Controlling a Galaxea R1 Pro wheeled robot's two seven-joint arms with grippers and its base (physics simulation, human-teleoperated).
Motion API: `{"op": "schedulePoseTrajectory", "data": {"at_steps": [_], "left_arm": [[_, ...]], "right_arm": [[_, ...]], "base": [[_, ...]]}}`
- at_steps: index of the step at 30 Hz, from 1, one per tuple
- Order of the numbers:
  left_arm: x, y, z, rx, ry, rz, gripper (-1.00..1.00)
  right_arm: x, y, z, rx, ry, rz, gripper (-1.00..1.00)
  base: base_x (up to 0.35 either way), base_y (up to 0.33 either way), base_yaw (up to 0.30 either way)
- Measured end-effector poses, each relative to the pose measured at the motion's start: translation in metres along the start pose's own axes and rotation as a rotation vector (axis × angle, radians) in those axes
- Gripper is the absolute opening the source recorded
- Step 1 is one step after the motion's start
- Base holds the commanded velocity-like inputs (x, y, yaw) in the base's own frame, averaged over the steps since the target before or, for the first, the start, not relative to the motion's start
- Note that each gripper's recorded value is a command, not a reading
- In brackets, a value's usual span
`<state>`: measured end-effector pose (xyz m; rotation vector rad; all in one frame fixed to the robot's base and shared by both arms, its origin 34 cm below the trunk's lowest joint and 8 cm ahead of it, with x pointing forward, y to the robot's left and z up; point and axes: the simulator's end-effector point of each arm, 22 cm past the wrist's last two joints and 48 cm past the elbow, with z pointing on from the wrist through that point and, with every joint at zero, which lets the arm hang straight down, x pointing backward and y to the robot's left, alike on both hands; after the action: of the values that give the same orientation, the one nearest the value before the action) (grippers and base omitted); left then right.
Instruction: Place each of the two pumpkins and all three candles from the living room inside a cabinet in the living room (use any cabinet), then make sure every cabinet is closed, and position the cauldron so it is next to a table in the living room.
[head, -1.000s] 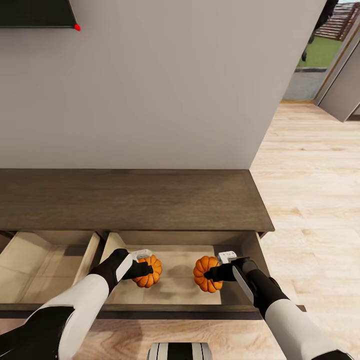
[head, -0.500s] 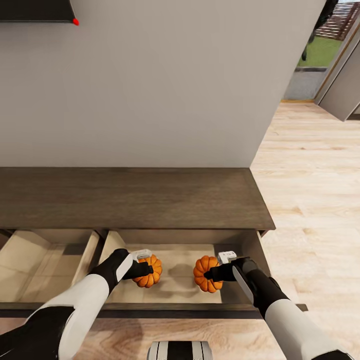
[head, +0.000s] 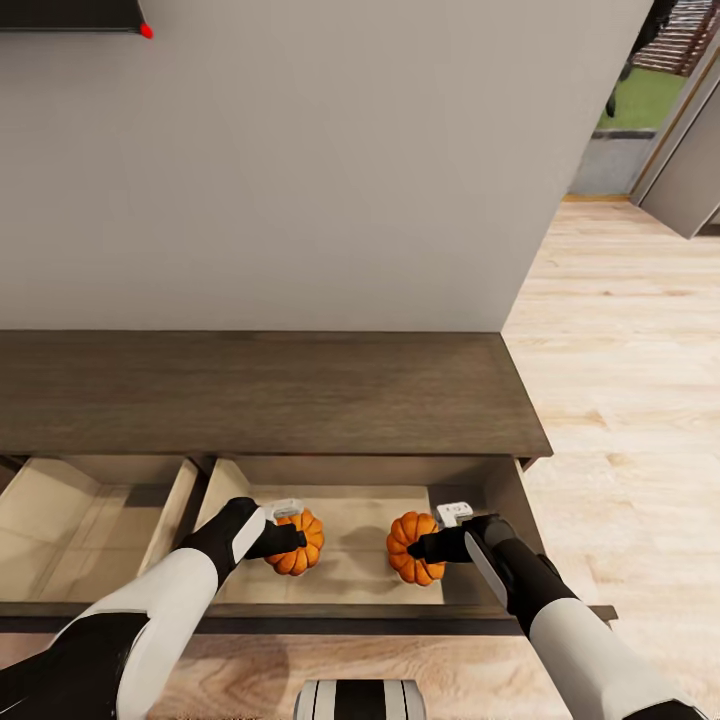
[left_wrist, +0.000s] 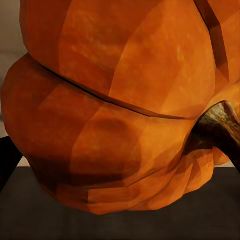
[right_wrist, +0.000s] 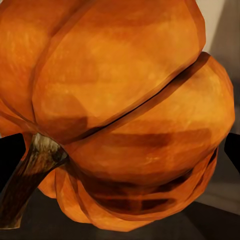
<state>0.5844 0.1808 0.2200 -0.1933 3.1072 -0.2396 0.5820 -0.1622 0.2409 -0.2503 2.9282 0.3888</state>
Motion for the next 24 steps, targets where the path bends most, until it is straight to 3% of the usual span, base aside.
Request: {"op": "schedulePoseTrajectory", "data": {"at_steps": [17,18,24], "left_arm": [[0.0013,0.0004,0.0019,0.000,0.004,-0.001,-1.00],[0.0009,0.0005,0.0017,0.000,0.003,-0.002,-1.00],[0.0007,0.0002,0.0017,0.001,0.002,-0.001,-1.00]], "right_arm": [[0.0016,-0.0008,0.0016,0.000,0.004,0.001,-1.00],[0.0018,-0.0007,0.0016,0.000,0.004,0.002,1.00],[0.0015,-0.0011,0.0015,0.000,0.003,0.004,1.00]], "base": [[0.000,0.000,0.000],[0.000,0.000,0.000],[0.000,0.000,0.000]]}}
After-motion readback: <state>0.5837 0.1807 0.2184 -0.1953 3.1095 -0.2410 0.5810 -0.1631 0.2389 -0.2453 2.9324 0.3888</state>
